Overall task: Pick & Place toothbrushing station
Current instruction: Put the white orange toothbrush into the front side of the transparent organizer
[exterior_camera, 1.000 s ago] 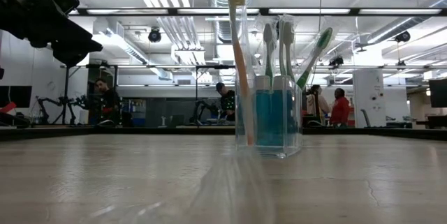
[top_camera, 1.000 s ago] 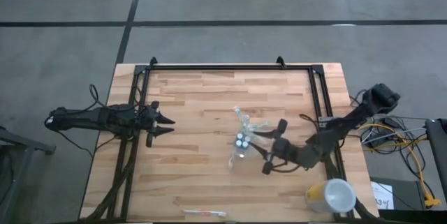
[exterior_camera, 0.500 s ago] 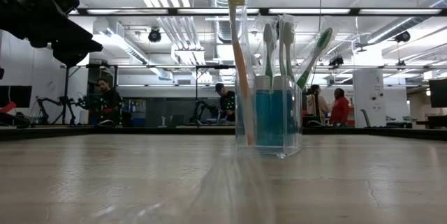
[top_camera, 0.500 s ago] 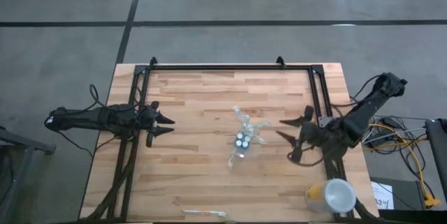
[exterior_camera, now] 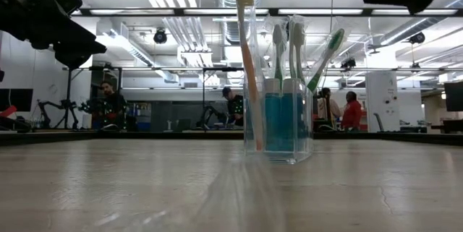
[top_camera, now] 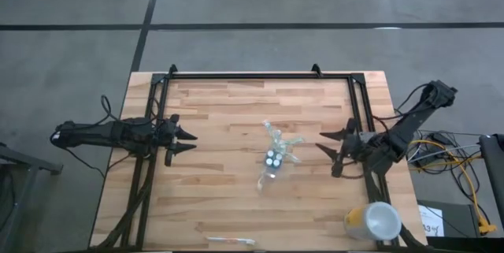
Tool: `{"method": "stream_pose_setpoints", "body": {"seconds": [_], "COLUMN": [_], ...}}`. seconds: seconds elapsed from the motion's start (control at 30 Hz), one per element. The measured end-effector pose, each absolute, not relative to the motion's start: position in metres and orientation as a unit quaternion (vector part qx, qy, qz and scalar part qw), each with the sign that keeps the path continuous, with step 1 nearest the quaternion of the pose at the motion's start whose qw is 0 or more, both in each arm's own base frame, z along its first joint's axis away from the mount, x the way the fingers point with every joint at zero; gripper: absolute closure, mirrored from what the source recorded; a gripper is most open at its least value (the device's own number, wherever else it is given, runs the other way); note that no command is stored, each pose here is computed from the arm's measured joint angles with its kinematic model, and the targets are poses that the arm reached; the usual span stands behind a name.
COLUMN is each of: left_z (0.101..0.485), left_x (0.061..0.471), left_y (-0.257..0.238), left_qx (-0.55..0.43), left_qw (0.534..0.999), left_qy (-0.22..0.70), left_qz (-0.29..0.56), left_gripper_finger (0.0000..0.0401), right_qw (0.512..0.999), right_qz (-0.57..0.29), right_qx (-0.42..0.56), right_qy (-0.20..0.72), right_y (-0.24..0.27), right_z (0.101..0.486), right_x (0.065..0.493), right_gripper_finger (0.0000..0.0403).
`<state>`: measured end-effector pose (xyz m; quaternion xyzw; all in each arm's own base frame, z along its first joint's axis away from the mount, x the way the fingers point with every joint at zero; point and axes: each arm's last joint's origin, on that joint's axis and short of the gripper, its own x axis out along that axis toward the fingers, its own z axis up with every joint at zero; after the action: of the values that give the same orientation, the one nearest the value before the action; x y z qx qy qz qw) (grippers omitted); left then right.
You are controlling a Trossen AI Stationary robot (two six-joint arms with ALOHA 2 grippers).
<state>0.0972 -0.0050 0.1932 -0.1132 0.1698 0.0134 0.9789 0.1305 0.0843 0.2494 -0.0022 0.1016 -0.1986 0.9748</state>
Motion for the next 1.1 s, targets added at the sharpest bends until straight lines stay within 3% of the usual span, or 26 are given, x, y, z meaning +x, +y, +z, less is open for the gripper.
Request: {"method": "stream_pose_setpoints", "body": {"seconds": [0.37,0.73,1.1], "left_z": [0.193,0.193,0.193], "left_x": [0.097,0.097,0.097], "left_y": [-0.005,-0.005,-0.005], "left_qx": [-0.114,-0.113,-0.113], "left_qw": [0.979,0.979,0.979], "left_qy": [0.170,0.170,0.170], "left_qz": [0.012,0.012,0.013], "left_gripper_finger": [0.0252,0.0252,0.0252], "right_qw": [0.990,0.993,0.990], "right_qz": [-0.130,-0.035,-0.019], "right_qx": [0.006,0.032,0.024], "right_qy": [-0.048,-0.111,-0.135], "right_y": [0.066,0.056,0.047], "right_z": [0.221,0.220,0.203], "right_x": [0.105,0.089,0.082], "right_gripper_finger": [0.0225,0.0225,0.0212]}}
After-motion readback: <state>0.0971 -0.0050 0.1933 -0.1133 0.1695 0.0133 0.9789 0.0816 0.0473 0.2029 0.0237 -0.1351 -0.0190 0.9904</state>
